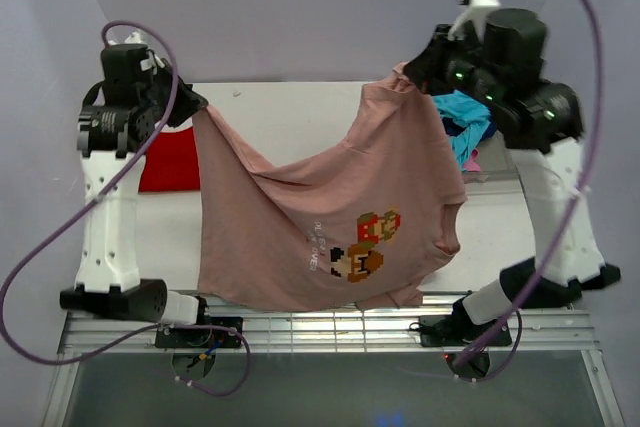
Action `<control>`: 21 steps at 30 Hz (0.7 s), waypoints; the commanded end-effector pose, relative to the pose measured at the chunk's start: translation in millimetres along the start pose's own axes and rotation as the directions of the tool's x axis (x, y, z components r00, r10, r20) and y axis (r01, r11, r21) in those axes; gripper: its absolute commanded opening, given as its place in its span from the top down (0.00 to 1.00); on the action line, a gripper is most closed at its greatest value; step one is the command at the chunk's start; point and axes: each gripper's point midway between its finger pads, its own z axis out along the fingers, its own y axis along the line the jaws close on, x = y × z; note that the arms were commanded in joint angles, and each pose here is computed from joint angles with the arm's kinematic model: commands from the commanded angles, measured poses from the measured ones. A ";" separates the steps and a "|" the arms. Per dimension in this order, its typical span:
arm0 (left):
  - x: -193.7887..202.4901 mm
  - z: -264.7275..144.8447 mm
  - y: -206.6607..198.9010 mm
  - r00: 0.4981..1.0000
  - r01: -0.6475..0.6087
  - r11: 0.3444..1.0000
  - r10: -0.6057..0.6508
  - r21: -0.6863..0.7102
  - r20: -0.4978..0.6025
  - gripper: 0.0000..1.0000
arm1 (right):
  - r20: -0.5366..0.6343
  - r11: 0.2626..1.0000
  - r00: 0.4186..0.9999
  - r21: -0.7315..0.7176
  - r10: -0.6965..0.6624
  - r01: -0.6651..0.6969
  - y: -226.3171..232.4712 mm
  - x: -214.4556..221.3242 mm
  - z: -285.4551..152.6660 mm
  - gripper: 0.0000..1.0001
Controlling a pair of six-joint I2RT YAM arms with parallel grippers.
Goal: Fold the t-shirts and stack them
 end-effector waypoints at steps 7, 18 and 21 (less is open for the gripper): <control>-91.8 74.3 -56.8 0.989 -0.020 0.994 0.004 0.110 0.146 1.00 | -0.001 0.988 1.000 0.154 0.010 -0.010 -51.1 -1.5 116.3 0.92; -188.9 18.8 -116.4 0.824 -0.195 0.930 -0.017 0.312 0.567 1.00 | 0.527 0.980 0.831 0.173 -0.177 0.100 -54.5 -153.1 63.2 0.92; -196.6 6.9 -115.1 0.794 -0.226 0.932 0.007 0.284 0.608 1.00 | 0.567 0.975 0.795 0.174 -0.217 0.142 -48.2 -164.5 50.5 0.92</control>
